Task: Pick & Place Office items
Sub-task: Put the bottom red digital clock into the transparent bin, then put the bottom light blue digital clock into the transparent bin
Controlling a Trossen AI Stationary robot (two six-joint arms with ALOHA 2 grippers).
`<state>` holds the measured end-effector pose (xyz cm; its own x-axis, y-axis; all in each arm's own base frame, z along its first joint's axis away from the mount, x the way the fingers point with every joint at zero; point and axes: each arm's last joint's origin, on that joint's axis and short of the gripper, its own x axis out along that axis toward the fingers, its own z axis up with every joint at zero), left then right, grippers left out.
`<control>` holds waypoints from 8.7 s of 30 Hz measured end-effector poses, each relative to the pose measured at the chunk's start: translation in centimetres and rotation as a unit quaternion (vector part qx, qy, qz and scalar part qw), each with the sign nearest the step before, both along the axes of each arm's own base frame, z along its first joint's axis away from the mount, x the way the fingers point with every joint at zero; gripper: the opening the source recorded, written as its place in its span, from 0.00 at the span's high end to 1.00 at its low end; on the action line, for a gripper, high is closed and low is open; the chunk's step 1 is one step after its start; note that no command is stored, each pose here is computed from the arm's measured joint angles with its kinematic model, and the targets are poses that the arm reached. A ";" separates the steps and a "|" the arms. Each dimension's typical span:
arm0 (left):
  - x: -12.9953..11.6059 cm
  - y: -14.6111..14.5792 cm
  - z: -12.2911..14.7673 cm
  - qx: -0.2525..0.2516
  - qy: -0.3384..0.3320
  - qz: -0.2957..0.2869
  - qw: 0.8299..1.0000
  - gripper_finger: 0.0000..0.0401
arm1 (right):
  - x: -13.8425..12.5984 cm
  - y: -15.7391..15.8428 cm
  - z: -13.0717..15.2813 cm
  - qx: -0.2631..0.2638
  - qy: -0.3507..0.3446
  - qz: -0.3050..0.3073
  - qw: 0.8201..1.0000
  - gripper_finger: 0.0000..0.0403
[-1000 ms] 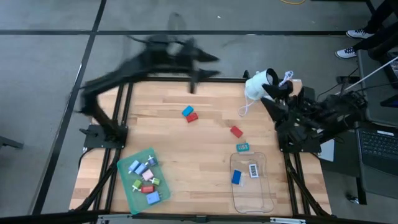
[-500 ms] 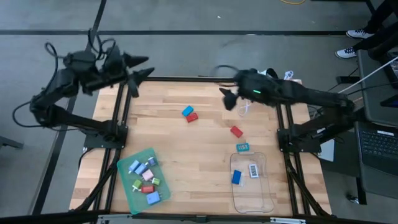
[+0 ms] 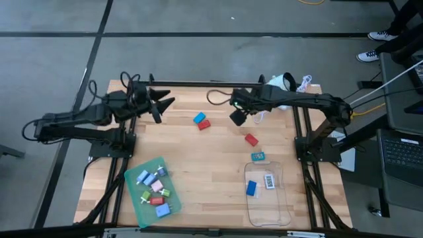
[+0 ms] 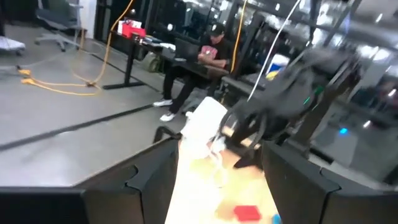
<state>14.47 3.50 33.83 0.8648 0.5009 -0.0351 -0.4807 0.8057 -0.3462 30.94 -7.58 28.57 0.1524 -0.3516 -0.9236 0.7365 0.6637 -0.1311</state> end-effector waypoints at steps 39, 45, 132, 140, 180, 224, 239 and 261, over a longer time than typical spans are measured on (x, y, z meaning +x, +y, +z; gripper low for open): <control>0.3 0.3 -1.0 -0.069 -0.080 -0.028 0.994 0.44 | -4.0 0.6 -12.1 0.231 -0.094 0.039 0.967 0.24; 0.3 0.3 -1.0 -0.068 -0.078 -0.028 0.994 0.44 | -4.6 0.5 -10.0 0.222 -0.136 0.027 0.965 0.24; 2.3 0.2 -1.6 -0.051 -0.047 -0.106 0.992 0.44 | 1.5 2.3 -3.2 0.221 -0.259 0.113 0.934 0.61; 2.3 0.2 -1.7 -0.052 -0.045 -0.106 0.992 0.44 | 1.9 5.6 3.4 0.261 -0.302 0.208 0.893 0.61; 2.2 0.7 -2.1 -0.063 -0.029 -0.101 0.992 0.44 | -11.3 27.6 -7.1 0.349 -0.095 -0.135 0.922 0.43; 2.3 0.6 -2.1 -0.051 -0.023 -0.127 0.990 0.44 | -3.5 2.8 5.6 0.079 -0.496 0.074 0.862 0.45; 2.2 0.7 -2.1 -0.056 -0.022 -0.112 0.992 0.44 | -9.0 1.7 -5.2 0.216 0.070 0.062 0.972 0.49; 2.2 0.7 -2.5 -0.067 -0.005 -0.098 0.993 0.44 | -13.0 4.6 -12.0 0.320 0.086 -0.046 0.942 0.99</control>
